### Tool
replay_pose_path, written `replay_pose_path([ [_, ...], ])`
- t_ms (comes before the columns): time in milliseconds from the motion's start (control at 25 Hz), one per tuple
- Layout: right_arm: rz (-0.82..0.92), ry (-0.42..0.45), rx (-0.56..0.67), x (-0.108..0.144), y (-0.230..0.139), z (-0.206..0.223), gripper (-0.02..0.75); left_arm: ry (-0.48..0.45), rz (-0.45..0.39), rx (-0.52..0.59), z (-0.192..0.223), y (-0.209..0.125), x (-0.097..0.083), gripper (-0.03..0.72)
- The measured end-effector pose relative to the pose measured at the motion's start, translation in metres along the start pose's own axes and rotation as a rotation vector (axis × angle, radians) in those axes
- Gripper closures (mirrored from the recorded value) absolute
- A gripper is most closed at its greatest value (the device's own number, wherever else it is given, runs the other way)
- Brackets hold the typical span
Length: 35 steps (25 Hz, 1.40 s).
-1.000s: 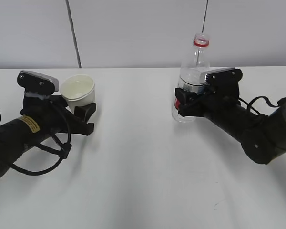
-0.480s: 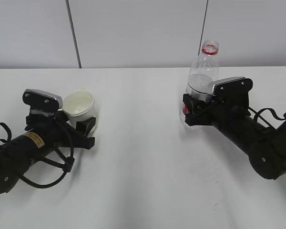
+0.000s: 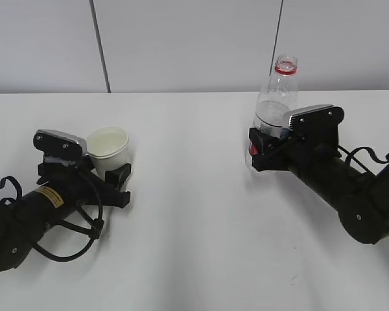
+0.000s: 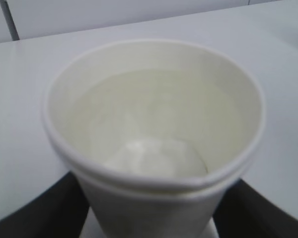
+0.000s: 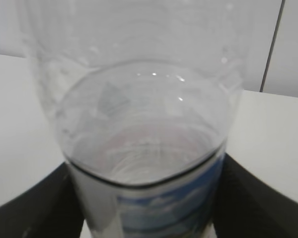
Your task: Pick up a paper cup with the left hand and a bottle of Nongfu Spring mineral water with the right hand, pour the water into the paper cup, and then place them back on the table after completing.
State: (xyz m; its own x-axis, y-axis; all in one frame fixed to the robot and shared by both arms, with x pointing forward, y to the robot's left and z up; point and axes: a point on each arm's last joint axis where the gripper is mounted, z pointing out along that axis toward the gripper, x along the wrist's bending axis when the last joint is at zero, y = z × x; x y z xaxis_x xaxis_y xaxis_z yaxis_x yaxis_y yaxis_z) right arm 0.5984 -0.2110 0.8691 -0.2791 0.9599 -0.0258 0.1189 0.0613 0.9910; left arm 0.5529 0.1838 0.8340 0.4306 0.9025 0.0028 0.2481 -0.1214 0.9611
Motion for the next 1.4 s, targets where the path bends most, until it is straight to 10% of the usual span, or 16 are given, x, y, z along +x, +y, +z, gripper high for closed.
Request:
replay_pose_path([
  [360,0.010,-0.026,0.007,-0.002,-0.001,-0.001,0.101,0.039,-0.017,0.022,-0.001,-0.004,0.003,0.138],
  [1040,0.033,-0.073,0.149,-0.003,-0.018,-0.055,0.103,0.059,-0.023,0.124,-0.042,-0.013,0.001,0.132],
  [1400,0.065,-0.239,0.181,-0.017,-0.013,-0.086,0.115,0.182,0.009,0.119,-0.069,-0.001,0.009,0.132],
])
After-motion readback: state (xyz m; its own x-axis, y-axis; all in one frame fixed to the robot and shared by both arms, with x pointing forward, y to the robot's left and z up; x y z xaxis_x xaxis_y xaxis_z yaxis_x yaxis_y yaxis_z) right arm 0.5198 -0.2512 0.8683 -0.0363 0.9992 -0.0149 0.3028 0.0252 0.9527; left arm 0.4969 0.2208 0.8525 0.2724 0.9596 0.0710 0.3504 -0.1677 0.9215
